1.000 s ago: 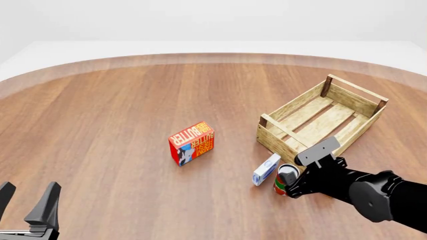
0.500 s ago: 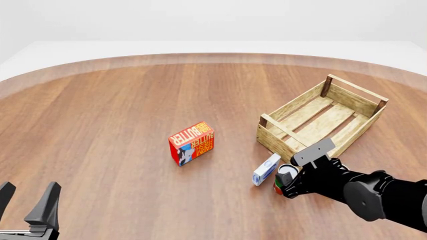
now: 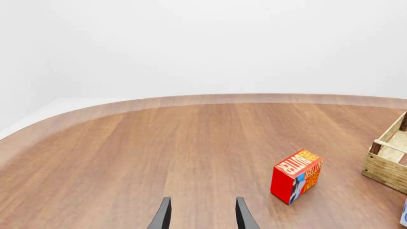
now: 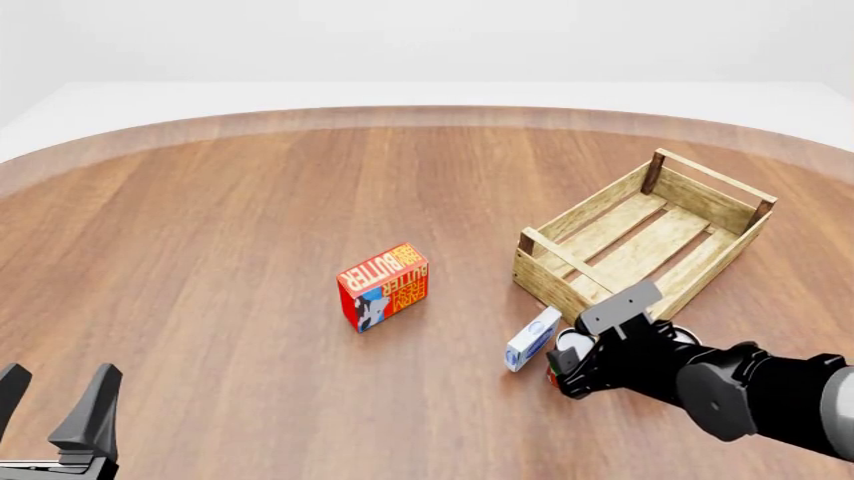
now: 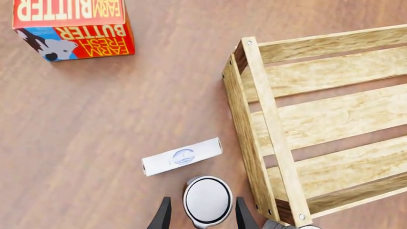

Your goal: Pick up the tomato sauce, and put it in the wooden tray.

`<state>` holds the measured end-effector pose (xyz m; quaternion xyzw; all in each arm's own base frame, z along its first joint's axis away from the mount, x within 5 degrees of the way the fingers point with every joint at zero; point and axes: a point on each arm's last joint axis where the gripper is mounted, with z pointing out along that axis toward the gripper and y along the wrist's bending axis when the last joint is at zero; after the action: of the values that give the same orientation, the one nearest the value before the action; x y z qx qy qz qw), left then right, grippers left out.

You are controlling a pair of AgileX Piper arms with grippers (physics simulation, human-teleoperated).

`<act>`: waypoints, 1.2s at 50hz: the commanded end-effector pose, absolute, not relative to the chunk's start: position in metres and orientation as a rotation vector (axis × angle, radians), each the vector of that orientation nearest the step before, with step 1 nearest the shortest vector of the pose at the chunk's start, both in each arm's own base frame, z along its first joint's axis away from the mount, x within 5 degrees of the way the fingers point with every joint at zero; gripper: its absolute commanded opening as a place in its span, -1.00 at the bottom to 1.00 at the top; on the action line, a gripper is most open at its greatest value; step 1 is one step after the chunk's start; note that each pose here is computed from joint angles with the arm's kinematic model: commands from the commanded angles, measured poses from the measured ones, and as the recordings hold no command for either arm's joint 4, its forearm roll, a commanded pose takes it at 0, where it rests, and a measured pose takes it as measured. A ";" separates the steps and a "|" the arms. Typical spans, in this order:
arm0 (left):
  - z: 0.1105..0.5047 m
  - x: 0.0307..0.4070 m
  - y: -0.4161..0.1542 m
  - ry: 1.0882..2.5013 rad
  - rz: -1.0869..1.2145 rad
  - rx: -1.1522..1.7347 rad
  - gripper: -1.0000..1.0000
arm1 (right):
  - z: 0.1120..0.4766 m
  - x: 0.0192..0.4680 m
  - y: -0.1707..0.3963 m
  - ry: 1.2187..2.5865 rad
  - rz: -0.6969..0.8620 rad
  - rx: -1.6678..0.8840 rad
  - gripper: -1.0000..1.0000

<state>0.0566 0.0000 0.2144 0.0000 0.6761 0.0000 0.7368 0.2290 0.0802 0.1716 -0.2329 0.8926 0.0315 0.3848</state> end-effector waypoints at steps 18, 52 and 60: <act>0.214 0.057 0.000 1.485 0.000 0.000 1.00 | 0.162 0.229 0.078 2.283 0.075 -0.589 1.00; 0.214 0.057 0.000 1.485 0.000 0.000 1.00 | 0.215 0.207 0.058 2.177 -0.015 -0.640 -1.00; 0.214 0.057 0.000 1.485 0.000 0.000 1.00 | 0.264 0.191 0.056 2.122 -0.012 -0.644 -1.00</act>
<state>0.0566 0.0000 0.2144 0.0000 0.6761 0.0000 0.7368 0.2096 0.0629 0.2169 -0.2618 0.8703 -0.0003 0.4172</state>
